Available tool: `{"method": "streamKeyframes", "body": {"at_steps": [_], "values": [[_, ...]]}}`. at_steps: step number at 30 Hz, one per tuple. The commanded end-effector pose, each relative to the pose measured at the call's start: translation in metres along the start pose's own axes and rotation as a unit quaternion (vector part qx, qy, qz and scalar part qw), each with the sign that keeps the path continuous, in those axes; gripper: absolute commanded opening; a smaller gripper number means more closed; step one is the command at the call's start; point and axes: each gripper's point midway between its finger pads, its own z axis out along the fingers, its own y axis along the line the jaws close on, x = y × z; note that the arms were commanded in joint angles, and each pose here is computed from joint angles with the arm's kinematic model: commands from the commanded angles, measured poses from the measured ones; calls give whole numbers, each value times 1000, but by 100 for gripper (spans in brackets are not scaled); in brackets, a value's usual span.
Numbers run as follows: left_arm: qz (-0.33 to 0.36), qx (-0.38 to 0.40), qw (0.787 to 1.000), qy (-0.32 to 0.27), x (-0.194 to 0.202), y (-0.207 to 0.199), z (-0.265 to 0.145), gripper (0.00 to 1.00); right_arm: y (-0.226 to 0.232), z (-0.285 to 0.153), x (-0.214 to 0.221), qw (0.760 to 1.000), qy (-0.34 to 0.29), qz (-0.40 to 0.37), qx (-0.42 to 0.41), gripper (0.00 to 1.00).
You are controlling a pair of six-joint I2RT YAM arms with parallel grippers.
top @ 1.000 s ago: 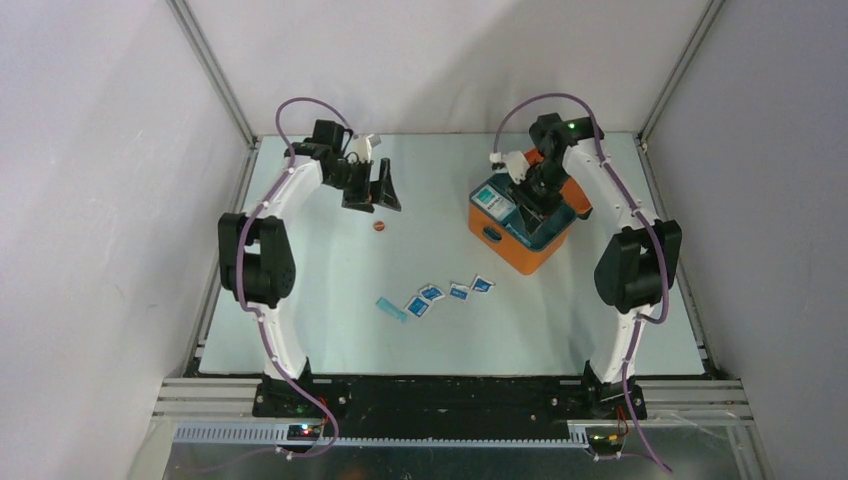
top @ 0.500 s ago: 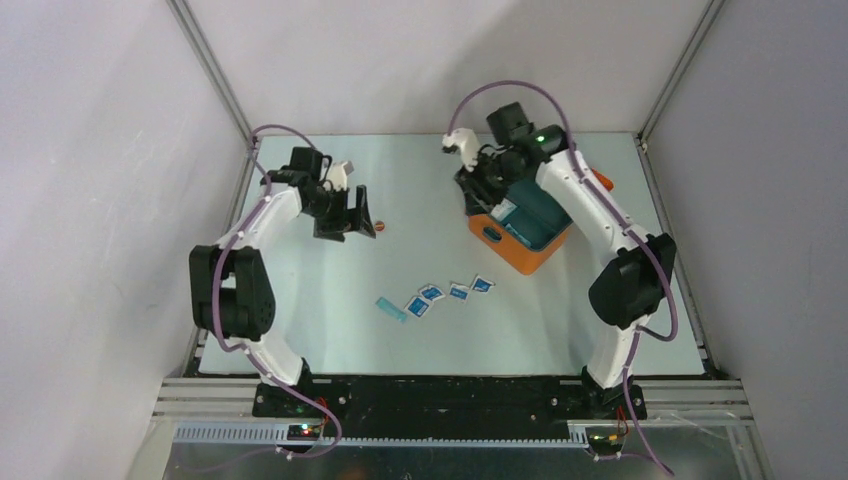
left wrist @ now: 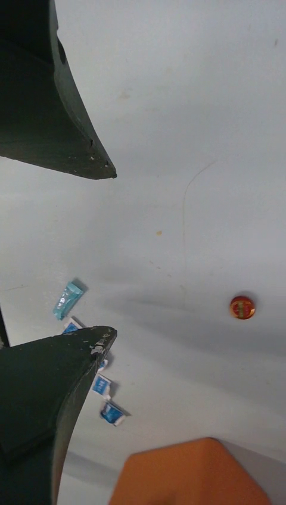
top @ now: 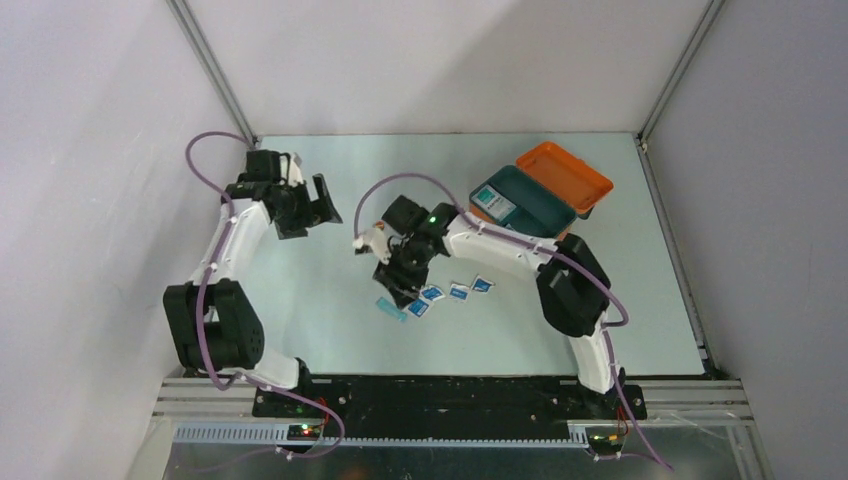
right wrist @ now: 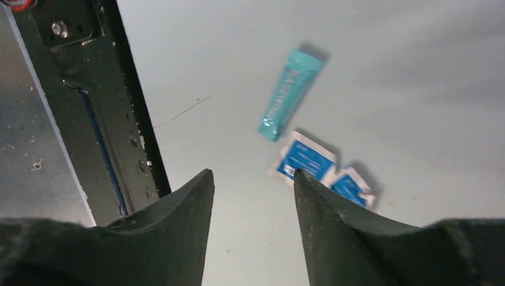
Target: Organize the medicine kit
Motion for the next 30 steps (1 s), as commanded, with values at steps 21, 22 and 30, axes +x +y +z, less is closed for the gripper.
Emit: {"method": "streamKeyframes", "body": {"at_steps": [21,22,30], "values": [[-91,26,988,-121,-25,17,-59,99,-8,100,37,986,88,65,125,37],[-90,22,988,-127,-25,19,-60,99,-11,103,39,984,92,60,137,34],[-67,13,986,-151,-6,22,-69,97,-21,76,8,980,49,9,192,3]]}}
